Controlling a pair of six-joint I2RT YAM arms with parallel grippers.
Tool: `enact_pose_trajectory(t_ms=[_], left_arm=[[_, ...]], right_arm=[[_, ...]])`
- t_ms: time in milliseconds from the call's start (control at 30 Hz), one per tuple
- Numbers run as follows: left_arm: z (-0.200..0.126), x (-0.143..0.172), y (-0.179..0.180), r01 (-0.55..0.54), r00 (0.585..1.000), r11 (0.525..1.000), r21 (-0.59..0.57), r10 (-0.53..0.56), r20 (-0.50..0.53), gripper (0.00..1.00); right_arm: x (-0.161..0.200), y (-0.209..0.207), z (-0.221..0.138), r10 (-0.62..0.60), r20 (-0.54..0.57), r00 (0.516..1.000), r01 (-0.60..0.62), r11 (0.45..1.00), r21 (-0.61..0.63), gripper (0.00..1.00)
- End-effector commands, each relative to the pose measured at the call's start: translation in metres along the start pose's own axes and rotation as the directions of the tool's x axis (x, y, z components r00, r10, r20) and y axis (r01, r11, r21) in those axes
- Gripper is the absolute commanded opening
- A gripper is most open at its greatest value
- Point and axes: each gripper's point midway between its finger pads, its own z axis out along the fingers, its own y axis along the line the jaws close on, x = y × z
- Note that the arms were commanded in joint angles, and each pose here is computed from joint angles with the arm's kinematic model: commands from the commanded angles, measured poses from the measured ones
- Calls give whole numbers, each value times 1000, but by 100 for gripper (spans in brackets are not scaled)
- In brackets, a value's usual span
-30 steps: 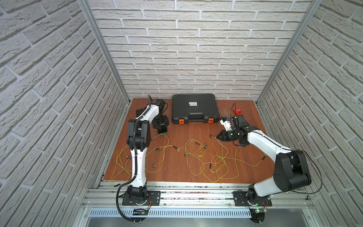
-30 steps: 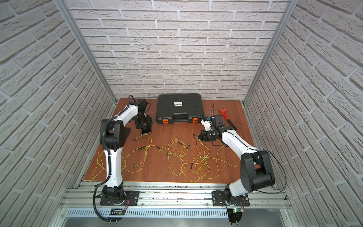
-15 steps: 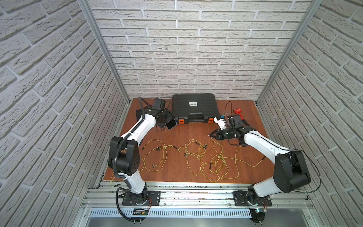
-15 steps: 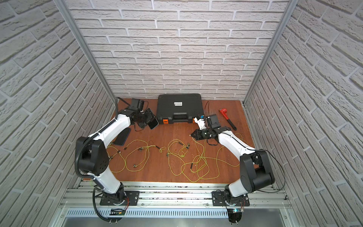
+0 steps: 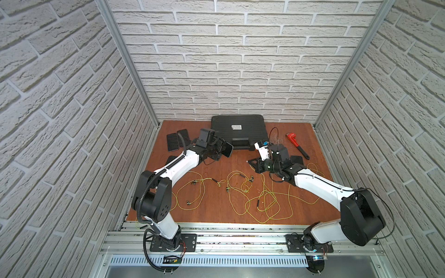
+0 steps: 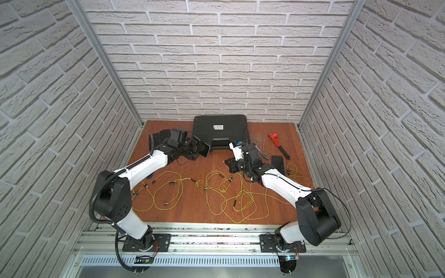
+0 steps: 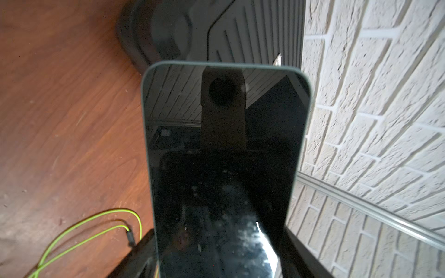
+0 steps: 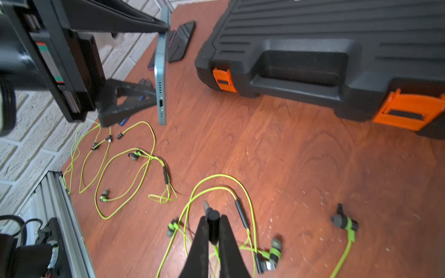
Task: Plug wired earphones into phones
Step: Insert the wired earphone into the phone.
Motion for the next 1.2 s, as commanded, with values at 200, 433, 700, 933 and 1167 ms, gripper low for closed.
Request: enact_pose_trajectory(t_ms=[200, 433, 700, 933, 1167], left_arm=[[-11, 27, -39, 188, 980, 966, 178, -172, -101, 0], [-7, 32, -37, 202, 976, 961, 187, -181, -121, 0], [-8, 35, -37, 197, 976, 960, 201, -174, -129, 0], [-5, 35, -36, 200, 975, 959, 202, -176, -134, 0], [-4, 36, -37, 202, 974, 958, 206, -175, -142, 0]], right_arm=[[-53, 28, 9, -54, 281, 958, 53, 999, 11, 6], [-65, 31, 15, -42, 324, 945, 41, 999, 11, 6], [-68, 33, 9, -52, 341, 939, 48, 999, 21, 6], [-73, 37, 11, -58, 349, 935, 59, 998, 8, 6], [-76, 41, 13, -64, 358, 931, 67, 998, 2, 6]])
